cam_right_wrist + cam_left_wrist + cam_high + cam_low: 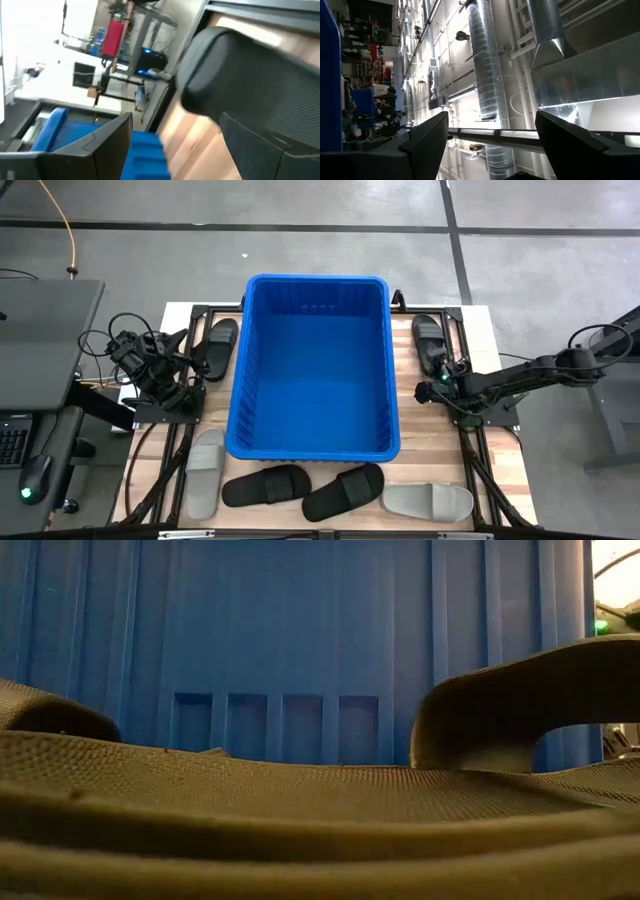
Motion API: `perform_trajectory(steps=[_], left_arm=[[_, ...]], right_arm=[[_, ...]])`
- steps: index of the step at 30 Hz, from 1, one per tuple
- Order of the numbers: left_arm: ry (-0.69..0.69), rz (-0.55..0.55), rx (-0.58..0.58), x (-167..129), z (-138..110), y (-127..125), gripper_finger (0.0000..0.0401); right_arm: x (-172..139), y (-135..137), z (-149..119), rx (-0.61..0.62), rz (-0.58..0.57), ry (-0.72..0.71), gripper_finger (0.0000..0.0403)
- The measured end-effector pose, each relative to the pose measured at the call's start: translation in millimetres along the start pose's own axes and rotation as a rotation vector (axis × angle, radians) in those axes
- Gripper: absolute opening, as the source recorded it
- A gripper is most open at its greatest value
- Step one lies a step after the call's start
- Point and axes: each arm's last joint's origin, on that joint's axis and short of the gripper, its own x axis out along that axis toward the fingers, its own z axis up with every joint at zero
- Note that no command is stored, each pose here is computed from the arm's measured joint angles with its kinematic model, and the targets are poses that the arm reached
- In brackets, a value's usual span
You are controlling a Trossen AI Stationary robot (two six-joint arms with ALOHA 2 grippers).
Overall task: Pick and place slides into bin
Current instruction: Put the top right black slide into the blue container
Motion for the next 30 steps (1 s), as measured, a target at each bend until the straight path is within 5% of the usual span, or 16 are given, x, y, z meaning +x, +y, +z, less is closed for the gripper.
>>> perform_trajectory(steps=[6,13,26,30], left_arm=[[0.008,-0.009,-0.002,0.0,-0.3,-0.2,0.0289],[0.003,-0.002,0.000,0.0,-0.2,0.0,0.0289],[0.000,0.002,0.002,0.0,-0.1,0.1,0.0289],[0.000,0.002,0.002,0.0,-0.1,0.2,0.0289]], right_arm=[[8.7,1.0,2.6,0.057,-0.041,-0.057,0.0291],[22.5,17.2,-2.5,0.264,-0.042,-0.063,0.0291],[45.0,21.6,8.7,0.234,-0.140,-0.101,0.0291],[51.5,30.6,8.3,0.330,-0.119,-0.035,0.0291]])
